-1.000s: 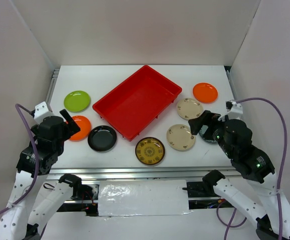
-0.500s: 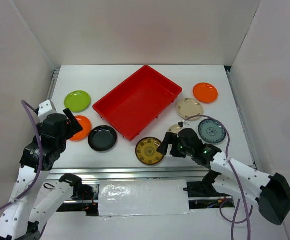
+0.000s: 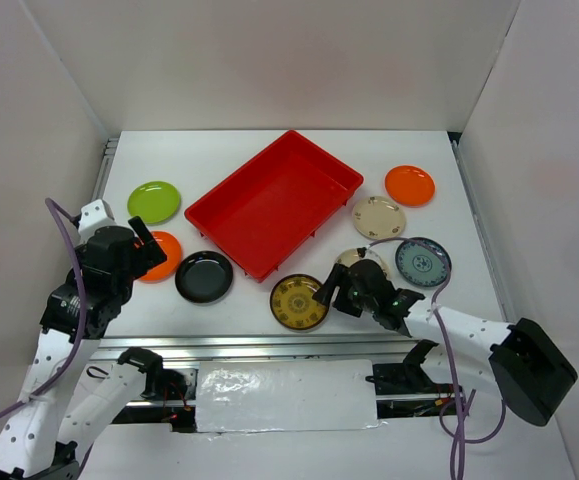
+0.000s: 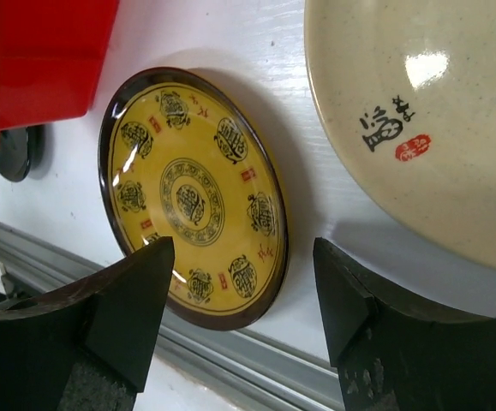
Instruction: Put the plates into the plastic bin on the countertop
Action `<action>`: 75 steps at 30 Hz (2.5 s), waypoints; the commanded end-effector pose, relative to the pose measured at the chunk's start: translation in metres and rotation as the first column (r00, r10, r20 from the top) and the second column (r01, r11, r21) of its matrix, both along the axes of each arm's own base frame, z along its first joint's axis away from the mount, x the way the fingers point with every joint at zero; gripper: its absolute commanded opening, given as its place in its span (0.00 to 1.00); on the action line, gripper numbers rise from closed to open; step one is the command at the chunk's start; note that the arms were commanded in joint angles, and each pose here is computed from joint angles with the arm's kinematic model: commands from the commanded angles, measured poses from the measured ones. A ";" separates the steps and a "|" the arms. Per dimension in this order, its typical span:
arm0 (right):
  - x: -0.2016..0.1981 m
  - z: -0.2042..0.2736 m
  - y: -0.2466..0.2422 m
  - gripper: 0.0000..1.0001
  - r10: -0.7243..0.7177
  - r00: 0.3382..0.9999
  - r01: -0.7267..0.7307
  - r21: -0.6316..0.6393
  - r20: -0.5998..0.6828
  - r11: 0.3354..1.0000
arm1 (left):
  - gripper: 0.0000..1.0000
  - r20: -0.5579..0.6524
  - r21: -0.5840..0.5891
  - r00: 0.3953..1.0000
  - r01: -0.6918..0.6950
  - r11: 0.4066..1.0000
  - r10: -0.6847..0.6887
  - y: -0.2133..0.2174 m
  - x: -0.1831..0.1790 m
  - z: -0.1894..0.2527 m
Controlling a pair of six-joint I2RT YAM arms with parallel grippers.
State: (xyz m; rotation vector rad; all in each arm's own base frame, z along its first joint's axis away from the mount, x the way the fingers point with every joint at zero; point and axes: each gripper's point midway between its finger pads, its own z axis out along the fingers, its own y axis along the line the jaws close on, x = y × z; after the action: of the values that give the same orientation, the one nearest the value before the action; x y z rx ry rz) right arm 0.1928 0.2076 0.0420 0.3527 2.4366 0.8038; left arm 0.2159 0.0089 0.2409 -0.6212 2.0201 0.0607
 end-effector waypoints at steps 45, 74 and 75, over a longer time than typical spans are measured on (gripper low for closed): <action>0.262 0.167 0.046 0.00 -0.078 0.973 0.086 -0.029 0.217 0.996 | 0.99 0.016 0.029 0.972 -0.235 0.972 0.234 0.034 0.000 0.019; 0.258 0.185 0.037 1.00 0.001 0.960 0.049 -0.170 0.281 0.984 | 0.98 -0.286 -0.349 0.944 -0.261 0.900 0.163 0.118 0.242 -0.103; 0.247 0.191 0.040 1.00 0.020 0.956 0.032 -0.171 0.294 0.985 | 0.98 -0.297 -0.342 0.941 -0.265 0.902 0.163 0.121 0.245 -0.110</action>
State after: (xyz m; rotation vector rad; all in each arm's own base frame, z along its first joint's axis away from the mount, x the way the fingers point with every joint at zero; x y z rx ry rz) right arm 0.4615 0.2495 0.1584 0.2484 2.3789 0.6149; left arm 0.4444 0.1215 0.1362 -1.1723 2.2258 -0.1117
